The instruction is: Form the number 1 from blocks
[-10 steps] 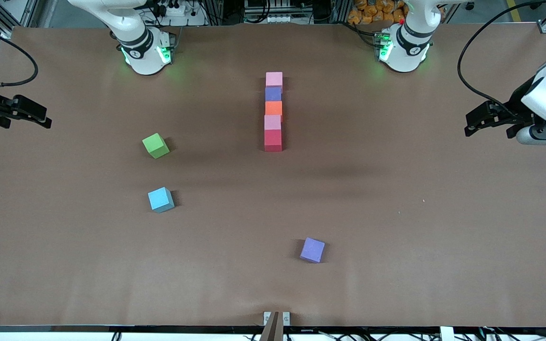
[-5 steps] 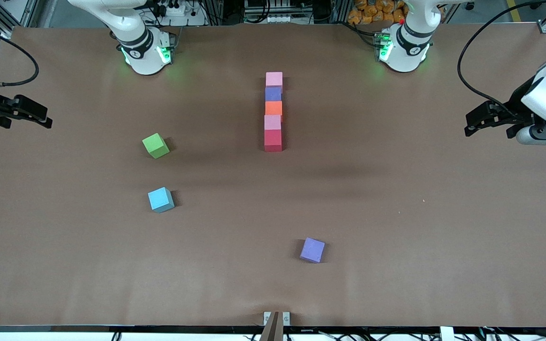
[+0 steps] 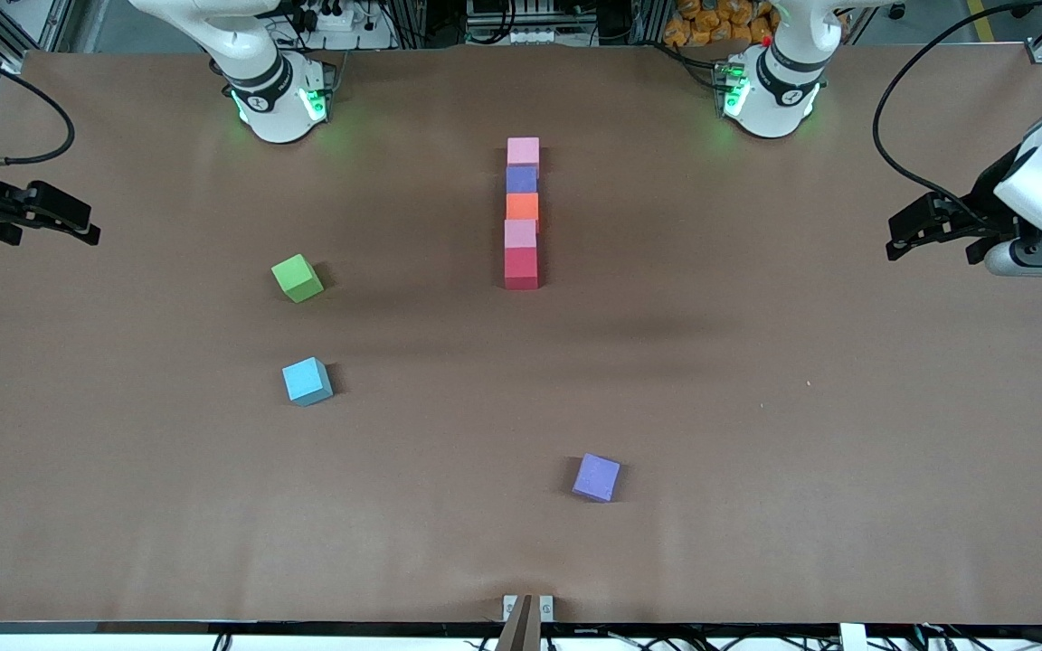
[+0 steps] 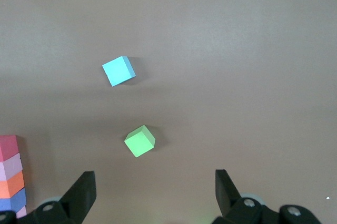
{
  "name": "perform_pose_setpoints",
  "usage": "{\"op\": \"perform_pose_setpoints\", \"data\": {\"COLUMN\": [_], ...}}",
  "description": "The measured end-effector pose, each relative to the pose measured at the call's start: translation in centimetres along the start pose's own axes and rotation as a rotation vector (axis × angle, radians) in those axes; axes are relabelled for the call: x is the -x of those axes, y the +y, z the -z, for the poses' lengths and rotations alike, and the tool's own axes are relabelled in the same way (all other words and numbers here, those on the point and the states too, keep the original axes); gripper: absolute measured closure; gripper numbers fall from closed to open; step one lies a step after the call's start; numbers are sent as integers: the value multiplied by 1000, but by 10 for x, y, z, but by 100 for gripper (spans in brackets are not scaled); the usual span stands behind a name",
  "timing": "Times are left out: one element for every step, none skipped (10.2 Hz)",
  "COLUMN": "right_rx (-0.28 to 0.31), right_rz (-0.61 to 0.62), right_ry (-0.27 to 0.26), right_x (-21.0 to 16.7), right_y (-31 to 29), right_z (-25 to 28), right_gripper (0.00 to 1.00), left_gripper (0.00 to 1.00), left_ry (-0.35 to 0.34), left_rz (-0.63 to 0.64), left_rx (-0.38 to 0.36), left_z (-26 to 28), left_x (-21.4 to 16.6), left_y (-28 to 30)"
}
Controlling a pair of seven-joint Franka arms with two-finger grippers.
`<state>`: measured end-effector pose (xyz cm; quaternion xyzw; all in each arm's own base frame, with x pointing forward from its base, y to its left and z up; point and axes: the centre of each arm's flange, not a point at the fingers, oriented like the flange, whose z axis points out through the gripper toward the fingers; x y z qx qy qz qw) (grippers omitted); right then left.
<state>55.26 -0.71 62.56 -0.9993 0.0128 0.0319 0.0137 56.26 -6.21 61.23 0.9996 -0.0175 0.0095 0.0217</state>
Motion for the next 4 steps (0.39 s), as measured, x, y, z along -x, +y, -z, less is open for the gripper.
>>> {"op": "perform_pose_setpoints", "data": {"right_rx": [0, 0, 0, 0], "right_rz": [0, -2, -3, -4], "right_ry": [0, 0, 0, 0], "right_x": [0, 0, 0, 0], "right_y": [0, 1, 2, 2], "right_z": [0, 0, 0, 0], "right_gripper": [0, 0, 0, 0], "left_gripper": [0, 0, 0, 0], "left_ry": [0, 0, 2, 3], "left_rz": [0, -1, -4, -7], "left_rx": [0, 0, 0, 0], "left_z": [0, 0, 1, 1], "left_x": [0, 0, 0, 1], "left_y": [0, 1, 2, 4]}}
